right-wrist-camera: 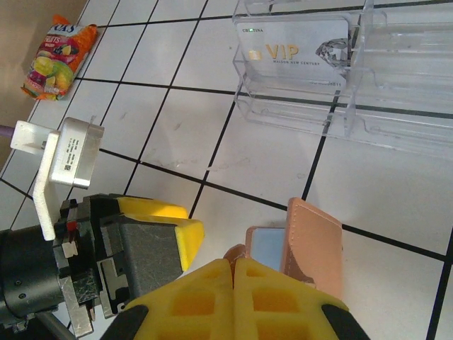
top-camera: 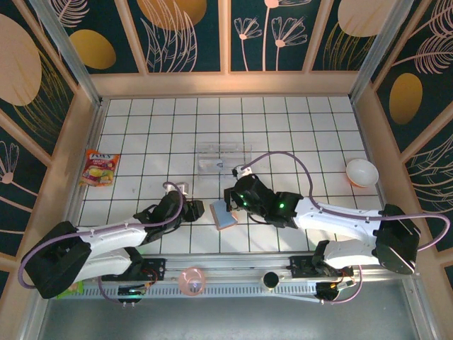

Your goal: Take the credit cards out of the card holder

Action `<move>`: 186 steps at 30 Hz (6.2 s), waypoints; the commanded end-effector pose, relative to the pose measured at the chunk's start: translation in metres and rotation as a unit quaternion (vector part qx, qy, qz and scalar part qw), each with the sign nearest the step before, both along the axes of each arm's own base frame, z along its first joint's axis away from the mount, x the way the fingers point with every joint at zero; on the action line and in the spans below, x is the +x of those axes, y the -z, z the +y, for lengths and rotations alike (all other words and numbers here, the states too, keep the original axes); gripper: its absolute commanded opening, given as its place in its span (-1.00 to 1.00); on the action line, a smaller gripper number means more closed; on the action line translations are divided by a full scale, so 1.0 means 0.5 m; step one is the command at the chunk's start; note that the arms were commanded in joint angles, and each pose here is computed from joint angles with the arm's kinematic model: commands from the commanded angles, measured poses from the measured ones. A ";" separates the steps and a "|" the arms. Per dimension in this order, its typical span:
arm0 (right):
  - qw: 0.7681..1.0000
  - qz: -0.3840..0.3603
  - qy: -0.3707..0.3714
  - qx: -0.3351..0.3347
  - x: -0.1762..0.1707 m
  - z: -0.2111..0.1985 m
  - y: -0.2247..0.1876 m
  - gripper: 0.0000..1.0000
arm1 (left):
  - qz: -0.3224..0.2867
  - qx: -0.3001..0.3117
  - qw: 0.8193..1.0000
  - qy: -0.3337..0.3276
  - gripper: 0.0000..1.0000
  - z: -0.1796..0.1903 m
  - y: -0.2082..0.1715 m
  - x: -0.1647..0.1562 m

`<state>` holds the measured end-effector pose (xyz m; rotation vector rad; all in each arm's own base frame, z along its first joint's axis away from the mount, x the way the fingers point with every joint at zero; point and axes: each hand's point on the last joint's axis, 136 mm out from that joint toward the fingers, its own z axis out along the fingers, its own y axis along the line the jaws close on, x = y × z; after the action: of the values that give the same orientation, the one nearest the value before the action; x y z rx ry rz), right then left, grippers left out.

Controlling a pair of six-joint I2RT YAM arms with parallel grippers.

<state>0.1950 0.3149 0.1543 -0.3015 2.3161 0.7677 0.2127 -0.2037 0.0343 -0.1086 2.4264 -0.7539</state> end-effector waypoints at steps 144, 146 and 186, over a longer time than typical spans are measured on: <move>0.988 0.049 -0.003 -0.146 -0.012 0.004 0.257 -0.55 | 0.001 -0.041 0.992 0.119 -0.55 -0.106 -0.031 -0.008; 0.988 0.050 0.003 -0.147 -0.011 0.002 0.258 -0.58 | -0.004 -0.045 0.992 0.120 -0.67 -0.111 -0.035 -0.007; 0.999 -0.008 -0.026 -0.020 -0.022 -0.082 0.032 -0.39 | 0.010 0.022 0.990 0.140 -1.00 -0.117 0.012 0.004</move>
<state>0.1931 0.2321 0.1060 -0.1886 2.3911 0.4986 0.2135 -0.2631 0.0281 0.2193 2.4944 -0.8599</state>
